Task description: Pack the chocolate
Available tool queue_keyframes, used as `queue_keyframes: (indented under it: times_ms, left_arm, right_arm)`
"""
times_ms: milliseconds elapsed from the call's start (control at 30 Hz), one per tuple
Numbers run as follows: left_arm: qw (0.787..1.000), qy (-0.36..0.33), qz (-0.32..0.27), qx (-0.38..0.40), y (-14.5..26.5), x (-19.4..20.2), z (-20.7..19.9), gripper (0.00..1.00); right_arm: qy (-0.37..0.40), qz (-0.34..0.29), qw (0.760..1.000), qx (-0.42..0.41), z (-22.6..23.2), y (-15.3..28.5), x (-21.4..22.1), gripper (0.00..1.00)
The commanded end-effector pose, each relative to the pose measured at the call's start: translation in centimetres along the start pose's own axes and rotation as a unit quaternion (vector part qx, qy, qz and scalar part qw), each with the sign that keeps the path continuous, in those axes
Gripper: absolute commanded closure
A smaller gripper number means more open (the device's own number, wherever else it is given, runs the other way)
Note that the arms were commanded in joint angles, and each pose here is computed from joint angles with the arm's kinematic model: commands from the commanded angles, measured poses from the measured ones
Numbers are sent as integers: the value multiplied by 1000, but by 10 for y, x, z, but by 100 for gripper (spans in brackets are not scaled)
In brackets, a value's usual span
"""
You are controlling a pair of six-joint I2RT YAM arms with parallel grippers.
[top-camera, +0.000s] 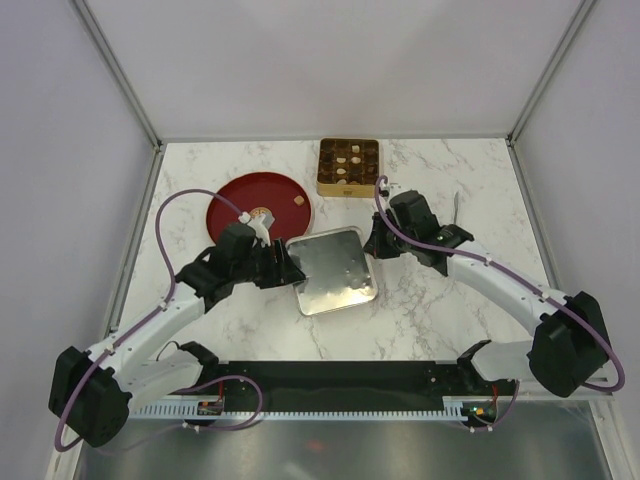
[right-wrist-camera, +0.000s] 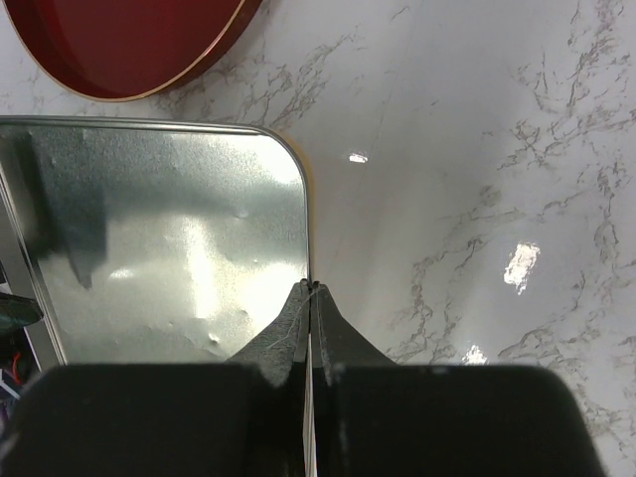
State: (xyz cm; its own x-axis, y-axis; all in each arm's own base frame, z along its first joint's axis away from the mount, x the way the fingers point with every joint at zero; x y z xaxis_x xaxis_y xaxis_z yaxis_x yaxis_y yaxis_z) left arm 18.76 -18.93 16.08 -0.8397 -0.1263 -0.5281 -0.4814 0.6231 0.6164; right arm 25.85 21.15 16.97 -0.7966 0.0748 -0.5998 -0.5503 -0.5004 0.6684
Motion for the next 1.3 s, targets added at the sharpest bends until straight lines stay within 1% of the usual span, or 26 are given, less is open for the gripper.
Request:
queue_keyframes:
  times_ms: [0, 67, 100, 167, 267, 300, 367, 400, 433, 467, 500, 567, 600, 633, 733, 767, 833, 867, 900, 933, 967, 1033, 1100, 1133, 1233, 1267]
  left_arm:
    - [1000, -4, -15, 23, 5, -14, -16, 48]
    - [999, -11, -11, 38, 6, -16, -22, 52]
    - [999, -13, -13, 44, 7, -17, -24, 57]
    - [998, -17, -15, 65, 10, -22, -34, 62]
    - [996, -17, -19, 91, 15, -29, -47, 70]
    - [995, -16, -18, 94, 16, -31, -49, 74]
    - [994, -9, -12, 105, 17, -32, -54, 78]
    - [994, -7, -10, 108, 17, -33, -56, 83]
    - [994, -1, -8, 113, 19, -34, -59, 87]
    - [993, 2, -3, 116, 18, -34, -60, 90]
    - [993, 5, -1, 119, 18, -35, -62, 97]
    - [992, 3, -4, 123, 19, -39, -66, 98]
    - [992, 0, -5, 125, 20, -40, -67, 98]
    - [992, -8, -11, 127, 22, -44, -70, 98]
    - [991, -38, -27, 126, 23, -53, -72, 98]
    - [991, -46, -33, 120, 22, -56, -71, 98]
    - [991, -69, -49, 108, 21, -63, -69, 98]
    - [990, -80, -59, 103, 22, -67, -69, 98]
    - [987, -96, -71, 103, 23, -72, -70, 98]
    - [983, -127, -87, 104, 27, -77, -72, 98]
    - [980, -141, -107, 89, 29, -83, -69, 98]
    - [968, -179, -154, 79, 39, -96, -71, 98]
    - [959, -203, -183, 70, 44, -106, -73, 98]
    - [951, -229, -198, 64, 47, -113, -76, 98]
    - [936, -266, -230, 0, 42, -129, -72, 98]
    - [934, -275, -230, -16, 37, -131, -71, 98]
  right_arm:
    - [-6, -19, 999, -40, 12, 13, -10, 100]
    - [-5, -20, 999, -50, 15, 14, -12, 100]
    - [-7, -22, 998, -59, 17, 15, -14, 100]
    - [-9, -23, 997, -70, 21, 16, -17, 100]
    - [-14, -28, 996, -78, 20, 17, -23, 100]
    - [-15, -33, 996, -80, 20, 18, -25, 98]
    - [-17, -40, 996, -82, 18, 20, -31, 89]
    - [-17, -42, 995, -84, 18, 21, -33, 85]
    - [-17, -43, 995, -90, 18, 24, -35, 78]
    - [-21, -48, 994, -92, 15, 27, -39, 73]
    - [-20, -49, 994, -99, 15, 29, -41, 62]
    - [-20, -60, 992, -112, 11, 39, -47, 45]
    - [-19, -62, 991, -118, 9, 42, -49, 32]
    - [-18, -71, 989, -126, 8, 49, -52, 27]
    - [-27, -75, 982, -169, 1, 59, -56, 18]
    - [-37, -72, 979, -189, -1, 63, -59, 17]
    - [-91, -77, 971, -207, -4, 67, -68, 16]
    - [-123, -96, 965, -212, -13, 69, -77, 16]
    - [-149, -90, 956, -237, -12, 74, -78, 16]
    - [-219, -77, 939, -255, -11, 78, -81, 16]
    - [-231, -94, 929, -273, -14, 81, -90, 16]
    - [-276, -74, 916, -282, -15, 80, -95, 16]
    - [-286, -72, 916, -274, -14, 81, -107, 17]
    - [-303, -69, 914, -260, -19, 75, -112, 17]
    - [-321, -65, 910, -253, -16, 74, -134, 18]
    - [-334, -53, 910, -241, -18, 72, -133, 18]
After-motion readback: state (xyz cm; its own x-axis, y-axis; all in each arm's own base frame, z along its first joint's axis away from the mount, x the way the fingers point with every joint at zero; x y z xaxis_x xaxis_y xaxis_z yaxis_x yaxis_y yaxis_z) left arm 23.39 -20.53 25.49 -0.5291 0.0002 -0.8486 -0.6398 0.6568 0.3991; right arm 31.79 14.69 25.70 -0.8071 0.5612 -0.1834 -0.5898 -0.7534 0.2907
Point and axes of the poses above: each gripper's point midway between its finger pads, its own y axis back along the fingers, its own z axis along the line the jaws close on, x = y × z, the point moved 4 cm from there along y, back along the fingers, and after that the axes turned 4 degrees about -y, right-handed, at the moved point
